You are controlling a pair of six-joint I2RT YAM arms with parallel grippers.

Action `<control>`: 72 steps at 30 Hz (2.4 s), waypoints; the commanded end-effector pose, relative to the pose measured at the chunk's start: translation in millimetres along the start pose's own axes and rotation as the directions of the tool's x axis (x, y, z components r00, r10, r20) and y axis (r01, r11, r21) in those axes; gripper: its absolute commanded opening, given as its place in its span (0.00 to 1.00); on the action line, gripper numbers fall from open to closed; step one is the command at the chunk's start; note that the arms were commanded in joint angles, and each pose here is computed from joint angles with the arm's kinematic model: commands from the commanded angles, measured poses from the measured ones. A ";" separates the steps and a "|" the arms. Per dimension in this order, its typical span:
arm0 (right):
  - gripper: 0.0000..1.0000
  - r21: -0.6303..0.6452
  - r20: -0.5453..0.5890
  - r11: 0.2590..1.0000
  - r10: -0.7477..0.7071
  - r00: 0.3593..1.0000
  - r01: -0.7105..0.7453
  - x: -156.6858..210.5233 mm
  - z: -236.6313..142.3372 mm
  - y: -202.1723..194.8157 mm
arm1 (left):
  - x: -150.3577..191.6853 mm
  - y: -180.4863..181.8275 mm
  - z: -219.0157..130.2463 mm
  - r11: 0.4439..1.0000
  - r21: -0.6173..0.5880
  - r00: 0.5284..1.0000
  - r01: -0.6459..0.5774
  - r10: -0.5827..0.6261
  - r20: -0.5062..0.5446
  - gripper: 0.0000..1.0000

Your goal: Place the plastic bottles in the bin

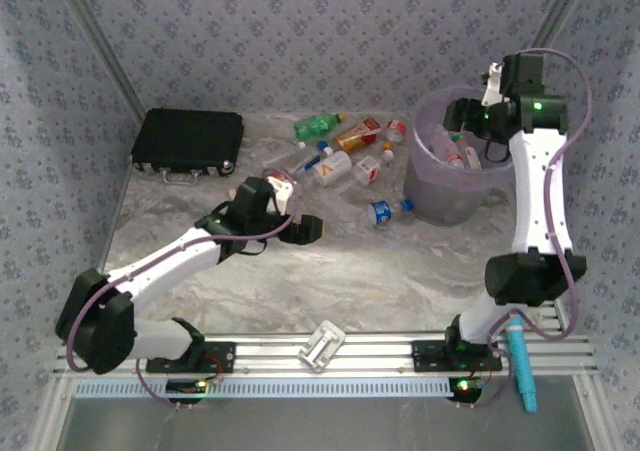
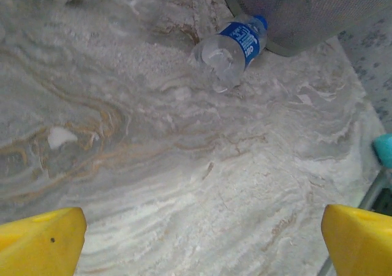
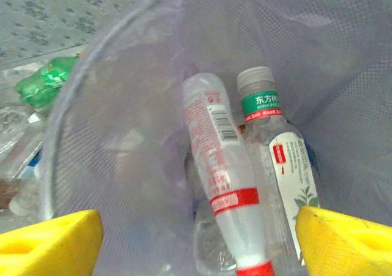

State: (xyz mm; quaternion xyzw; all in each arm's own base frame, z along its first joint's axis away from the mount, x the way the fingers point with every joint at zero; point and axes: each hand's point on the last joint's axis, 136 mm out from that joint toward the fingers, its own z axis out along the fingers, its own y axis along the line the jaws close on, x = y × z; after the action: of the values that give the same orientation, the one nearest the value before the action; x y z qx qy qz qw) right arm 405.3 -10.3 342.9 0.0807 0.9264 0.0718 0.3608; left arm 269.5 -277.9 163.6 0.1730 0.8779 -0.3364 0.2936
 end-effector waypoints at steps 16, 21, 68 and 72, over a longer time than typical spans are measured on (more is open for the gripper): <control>0.89 -0.357 0.175 0.934 0.047 0.984 0.019 60.1 -69.5 57.3 | -38.7 -31.2 106.9 0.937 -0.021 0.932 -0.349 0.344 -0.116 0.97; 0.88 -0.345 0.115 0.939 0.044 0.992 -0.002 87.7 -64.6 52.0 | -35.3 -36.8 145.0 0.912 -0.014 0.898 -0.410 0.401 -0.184 0.97; 0.85 -0.596 0.103 0.797 -0.042 0.994 0.095 144.5 -60.2 143.9 | -24.6 -29.9 56.0 0.986 -0.060 0.986 -0.157 0.160 0.043 0.53; 0.84 -0.666 0.090 0.743 -0.009 0.996 0.067 154.8 -38.2 191.7 | -25.2 -28.4 24.6 0.999 0.032 0.982 -0.017 0.011 0.188 0.49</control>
State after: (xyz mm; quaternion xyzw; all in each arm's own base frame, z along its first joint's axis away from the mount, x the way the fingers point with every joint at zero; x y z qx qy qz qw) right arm 261.2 188.3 298.5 -0.1041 0.8463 0.3734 0.3655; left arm 284.7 -315.4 147.6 0.2180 0.8710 -0.2778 0.3415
